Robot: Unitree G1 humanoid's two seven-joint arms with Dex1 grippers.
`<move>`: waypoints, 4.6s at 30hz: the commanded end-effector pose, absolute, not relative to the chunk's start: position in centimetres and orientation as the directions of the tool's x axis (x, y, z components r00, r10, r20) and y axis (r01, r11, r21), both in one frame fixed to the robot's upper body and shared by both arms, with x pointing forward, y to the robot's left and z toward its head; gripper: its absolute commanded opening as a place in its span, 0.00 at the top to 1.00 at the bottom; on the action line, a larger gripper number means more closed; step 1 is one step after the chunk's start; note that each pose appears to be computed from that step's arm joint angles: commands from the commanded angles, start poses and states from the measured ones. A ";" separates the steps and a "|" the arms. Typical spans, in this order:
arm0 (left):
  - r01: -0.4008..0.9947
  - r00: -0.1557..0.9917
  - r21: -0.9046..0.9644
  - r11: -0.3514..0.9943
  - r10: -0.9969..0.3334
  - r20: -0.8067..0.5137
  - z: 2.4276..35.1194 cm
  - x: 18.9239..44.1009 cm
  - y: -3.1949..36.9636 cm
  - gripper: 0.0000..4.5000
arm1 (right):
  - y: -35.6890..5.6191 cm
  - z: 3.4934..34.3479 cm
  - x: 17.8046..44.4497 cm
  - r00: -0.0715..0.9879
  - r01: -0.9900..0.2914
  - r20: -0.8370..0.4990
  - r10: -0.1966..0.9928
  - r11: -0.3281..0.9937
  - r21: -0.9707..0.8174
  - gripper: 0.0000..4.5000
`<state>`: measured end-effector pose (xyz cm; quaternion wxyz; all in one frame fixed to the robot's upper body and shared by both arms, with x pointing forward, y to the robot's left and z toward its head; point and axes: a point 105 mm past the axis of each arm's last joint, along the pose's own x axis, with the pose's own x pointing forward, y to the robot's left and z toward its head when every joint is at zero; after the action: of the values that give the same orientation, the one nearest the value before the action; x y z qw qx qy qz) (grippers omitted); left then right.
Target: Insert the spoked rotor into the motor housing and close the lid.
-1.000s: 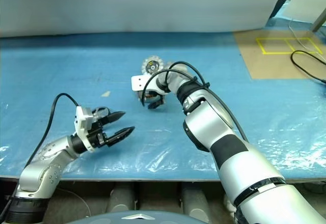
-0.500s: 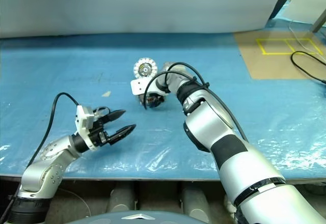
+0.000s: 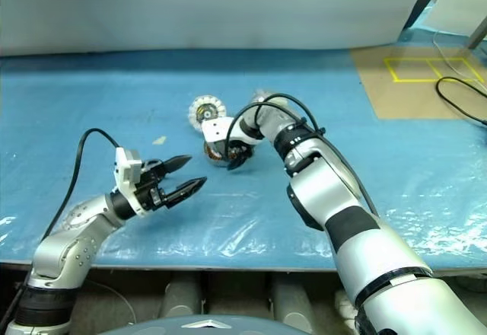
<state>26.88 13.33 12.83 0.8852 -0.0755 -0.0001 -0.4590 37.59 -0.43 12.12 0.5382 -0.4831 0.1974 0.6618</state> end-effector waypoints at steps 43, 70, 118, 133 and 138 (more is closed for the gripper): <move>0.859 0.503 -0.157 0.488 -0.860 0.083 11.0 26.8 12.8 0.01 | -3.3 13.2 31.1 -0.006 -0.999 -0.908 0.418 -0.042 -0.013 0.56; 0.858 0.495 -0.187 0.478 -0.867 0.057 11.1 25.4 12.4 0.01 | 0.5 8.1 30.0 0.001 -0.914 -0.939 0.343 0.382 0.139 0.56; 0.900 0.417 -0.106 0.422 -0.906 -0.069 11.8 23.4 14.3 0.01 | -1.6 14.3 29.9 -0.039 -0.739 -0.897 0.441 -0.616 -0.271 0.31; 0.896 0.424 -0.102 0.431 -0.902 -0.085 10.9 22.9 14.3 0.01 | -1.3 12.1 30.5 -0.014 -0.723 -0.923 0.385 -0.642 -0.257 0.31; 0.895 0.426 -0.103 0.434 -0.900 -0.090 10.6 22.8 14.3 0.01 | -1.1 12.0 30.6 -0.015 -0.717 -0.926 0.378 -0.650 -0.254 0.31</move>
<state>23.00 14.74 9.80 0.8476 -0.0318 0.0864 -0.5226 30.38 -1.26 11.17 0.3873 -0.5796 0.1586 0.6992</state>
